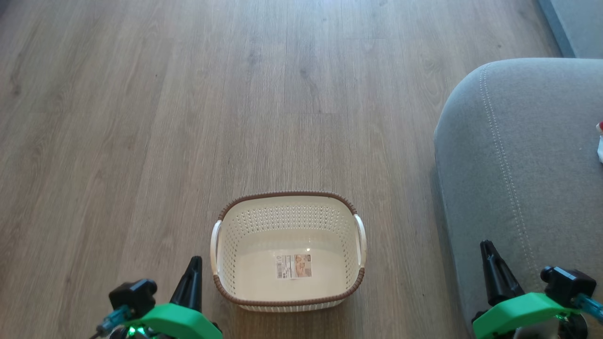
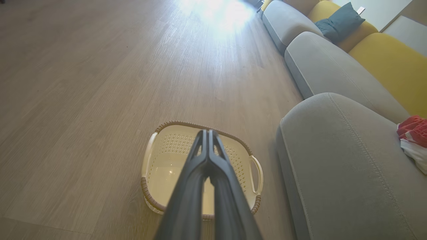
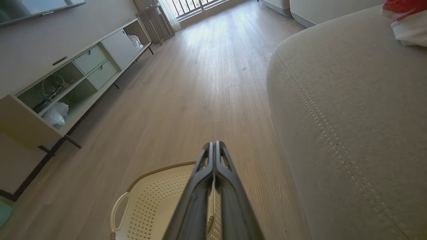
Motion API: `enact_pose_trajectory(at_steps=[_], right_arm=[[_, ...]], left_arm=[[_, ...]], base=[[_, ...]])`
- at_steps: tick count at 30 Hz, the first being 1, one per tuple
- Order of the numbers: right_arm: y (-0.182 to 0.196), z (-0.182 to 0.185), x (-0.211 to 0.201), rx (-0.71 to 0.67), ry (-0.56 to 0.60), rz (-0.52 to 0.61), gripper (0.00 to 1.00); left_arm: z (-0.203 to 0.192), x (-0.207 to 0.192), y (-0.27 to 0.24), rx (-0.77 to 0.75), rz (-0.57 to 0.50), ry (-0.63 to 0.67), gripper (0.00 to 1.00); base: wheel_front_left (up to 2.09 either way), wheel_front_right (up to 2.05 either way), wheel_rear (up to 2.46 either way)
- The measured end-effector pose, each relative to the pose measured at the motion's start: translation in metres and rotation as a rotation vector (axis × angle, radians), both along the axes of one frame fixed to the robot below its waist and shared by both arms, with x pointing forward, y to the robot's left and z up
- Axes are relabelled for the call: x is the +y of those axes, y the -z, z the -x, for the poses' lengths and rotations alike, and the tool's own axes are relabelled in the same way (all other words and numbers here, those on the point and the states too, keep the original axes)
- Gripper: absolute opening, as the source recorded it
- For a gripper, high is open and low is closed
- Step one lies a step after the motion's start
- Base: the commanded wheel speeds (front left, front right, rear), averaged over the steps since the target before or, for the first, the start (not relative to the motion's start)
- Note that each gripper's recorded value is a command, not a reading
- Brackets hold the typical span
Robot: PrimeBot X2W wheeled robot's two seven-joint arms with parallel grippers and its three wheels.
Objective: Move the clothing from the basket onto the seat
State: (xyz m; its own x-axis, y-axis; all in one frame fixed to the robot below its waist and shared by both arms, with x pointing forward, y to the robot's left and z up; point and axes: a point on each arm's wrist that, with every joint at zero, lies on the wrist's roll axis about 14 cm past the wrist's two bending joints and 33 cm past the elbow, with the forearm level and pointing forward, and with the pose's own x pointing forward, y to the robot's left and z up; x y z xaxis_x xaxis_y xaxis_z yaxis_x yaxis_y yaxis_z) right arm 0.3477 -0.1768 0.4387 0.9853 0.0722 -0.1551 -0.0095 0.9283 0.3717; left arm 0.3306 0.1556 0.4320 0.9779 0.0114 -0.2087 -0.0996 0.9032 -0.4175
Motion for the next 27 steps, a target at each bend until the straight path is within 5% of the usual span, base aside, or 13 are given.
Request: enact_pose_trajectory(at_steps=[27], right_arm=[[-0.007, -0.008, -0.014, 0.018, 0.109, -0.288, 0.00]], left_arm=[[-0.008, 0.008, 0.000, 0.031, 0.286, -0.065, 0.00]], base=[[0.00, 0.00, 0.00]])
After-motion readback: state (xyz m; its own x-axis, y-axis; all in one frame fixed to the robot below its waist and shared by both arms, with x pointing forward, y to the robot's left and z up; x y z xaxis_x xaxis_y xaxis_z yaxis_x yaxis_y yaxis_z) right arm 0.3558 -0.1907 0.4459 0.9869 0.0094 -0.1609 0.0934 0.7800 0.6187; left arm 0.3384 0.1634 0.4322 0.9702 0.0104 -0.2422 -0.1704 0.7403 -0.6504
